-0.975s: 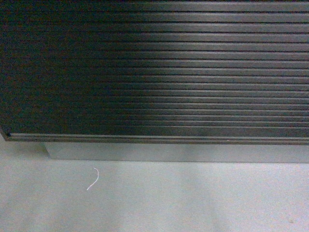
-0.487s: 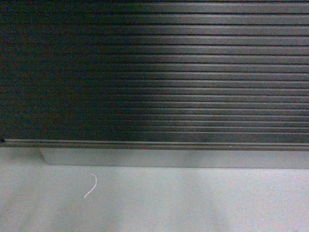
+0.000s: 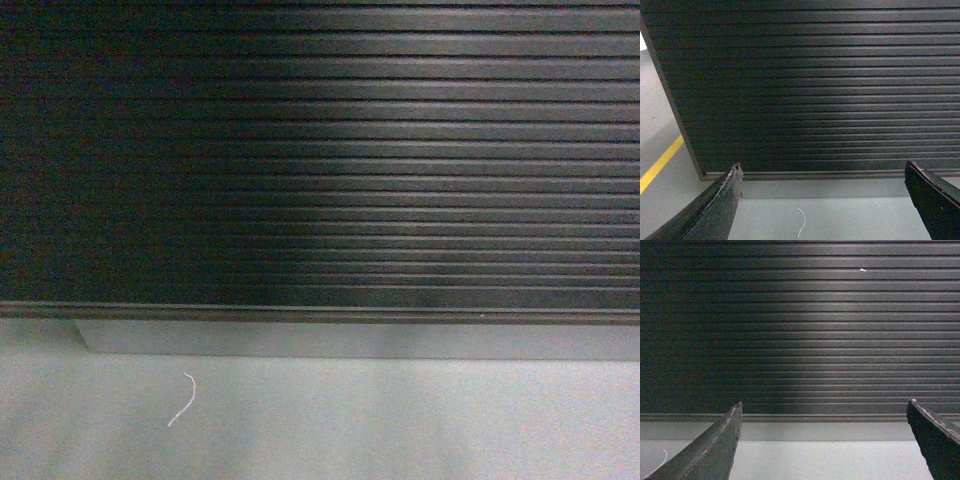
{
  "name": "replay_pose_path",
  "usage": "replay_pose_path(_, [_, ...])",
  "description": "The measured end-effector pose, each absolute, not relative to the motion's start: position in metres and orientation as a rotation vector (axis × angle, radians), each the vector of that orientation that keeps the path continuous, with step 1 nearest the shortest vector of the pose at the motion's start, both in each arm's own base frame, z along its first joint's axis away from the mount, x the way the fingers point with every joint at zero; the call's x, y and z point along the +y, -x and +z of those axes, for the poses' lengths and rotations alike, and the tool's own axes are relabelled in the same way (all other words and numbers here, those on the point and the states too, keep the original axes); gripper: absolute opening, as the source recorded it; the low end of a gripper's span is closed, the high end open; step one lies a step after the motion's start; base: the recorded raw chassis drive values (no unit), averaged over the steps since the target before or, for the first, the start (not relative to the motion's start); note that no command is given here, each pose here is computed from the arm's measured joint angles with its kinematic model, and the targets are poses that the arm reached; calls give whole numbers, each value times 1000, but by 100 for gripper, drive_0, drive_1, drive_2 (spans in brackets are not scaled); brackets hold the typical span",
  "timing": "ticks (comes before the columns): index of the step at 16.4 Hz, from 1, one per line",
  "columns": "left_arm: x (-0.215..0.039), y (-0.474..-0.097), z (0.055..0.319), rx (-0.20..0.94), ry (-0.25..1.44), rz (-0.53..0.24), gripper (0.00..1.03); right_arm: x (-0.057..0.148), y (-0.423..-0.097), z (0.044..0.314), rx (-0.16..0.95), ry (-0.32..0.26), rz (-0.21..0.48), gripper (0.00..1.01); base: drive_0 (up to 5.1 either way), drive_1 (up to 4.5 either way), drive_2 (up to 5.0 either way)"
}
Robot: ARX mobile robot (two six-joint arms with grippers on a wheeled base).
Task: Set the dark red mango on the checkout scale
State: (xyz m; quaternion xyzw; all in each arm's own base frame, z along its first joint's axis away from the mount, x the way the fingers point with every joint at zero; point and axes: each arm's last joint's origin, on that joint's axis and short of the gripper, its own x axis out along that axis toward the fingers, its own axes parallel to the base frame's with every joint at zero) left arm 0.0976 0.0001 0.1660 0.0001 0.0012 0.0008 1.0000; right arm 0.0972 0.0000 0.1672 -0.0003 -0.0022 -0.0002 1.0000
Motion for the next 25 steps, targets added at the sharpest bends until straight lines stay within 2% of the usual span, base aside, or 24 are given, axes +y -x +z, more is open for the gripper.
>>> replay_pose_path(25, [0,-98,166,2,0,1,98,0,-97,167,-4,1,0,98,0,128,-128])
